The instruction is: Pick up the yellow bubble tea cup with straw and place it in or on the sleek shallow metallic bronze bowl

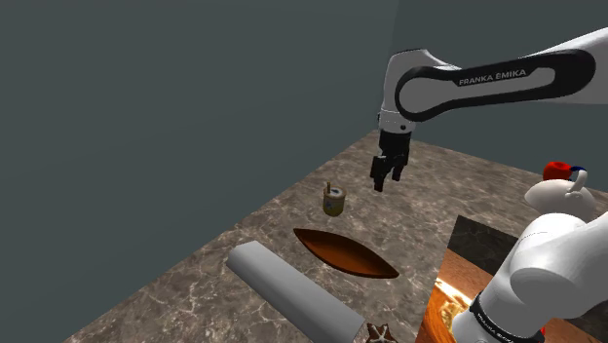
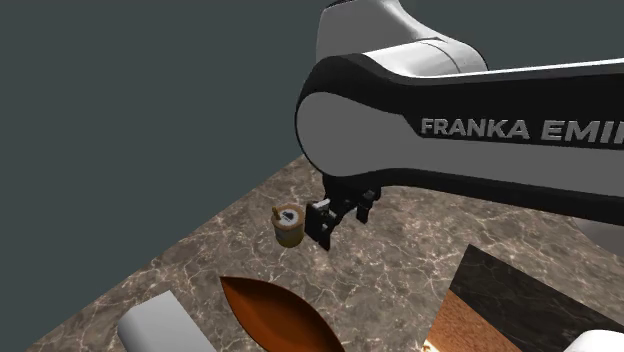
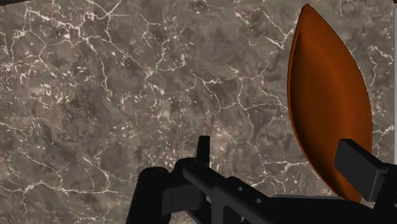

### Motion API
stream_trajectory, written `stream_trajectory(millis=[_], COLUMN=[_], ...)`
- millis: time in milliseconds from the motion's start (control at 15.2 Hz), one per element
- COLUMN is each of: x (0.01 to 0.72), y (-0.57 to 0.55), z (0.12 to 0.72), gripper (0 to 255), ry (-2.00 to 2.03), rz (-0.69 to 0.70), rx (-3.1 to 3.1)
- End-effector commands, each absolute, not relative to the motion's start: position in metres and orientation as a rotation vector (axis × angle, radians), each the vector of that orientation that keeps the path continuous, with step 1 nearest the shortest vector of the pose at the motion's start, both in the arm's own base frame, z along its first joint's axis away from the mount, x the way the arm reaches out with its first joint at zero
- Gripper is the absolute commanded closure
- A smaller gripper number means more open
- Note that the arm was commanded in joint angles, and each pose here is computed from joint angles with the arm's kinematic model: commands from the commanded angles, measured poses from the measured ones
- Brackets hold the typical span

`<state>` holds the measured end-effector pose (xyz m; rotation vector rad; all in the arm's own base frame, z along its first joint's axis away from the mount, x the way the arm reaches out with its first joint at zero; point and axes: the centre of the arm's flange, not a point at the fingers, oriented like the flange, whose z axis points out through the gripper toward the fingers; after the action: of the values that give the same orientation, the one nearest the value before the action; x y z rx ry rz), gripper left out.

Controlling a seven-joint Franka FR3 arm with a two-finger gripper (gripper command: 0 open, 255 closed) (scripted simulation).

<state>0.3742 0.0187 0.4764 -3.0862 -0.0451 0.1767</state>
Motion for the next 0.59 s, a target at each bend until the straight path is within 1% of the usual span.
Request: stream_trajectory(millis=[0, 528], x=[0.392, 0.472], y=[0.022, 0.033], z=[0.459, 0.405], gripper=[0, 0], ry=[-0.024, 0.061], rz=[0.147, 0.041], rx=[-3.096, -3.130])
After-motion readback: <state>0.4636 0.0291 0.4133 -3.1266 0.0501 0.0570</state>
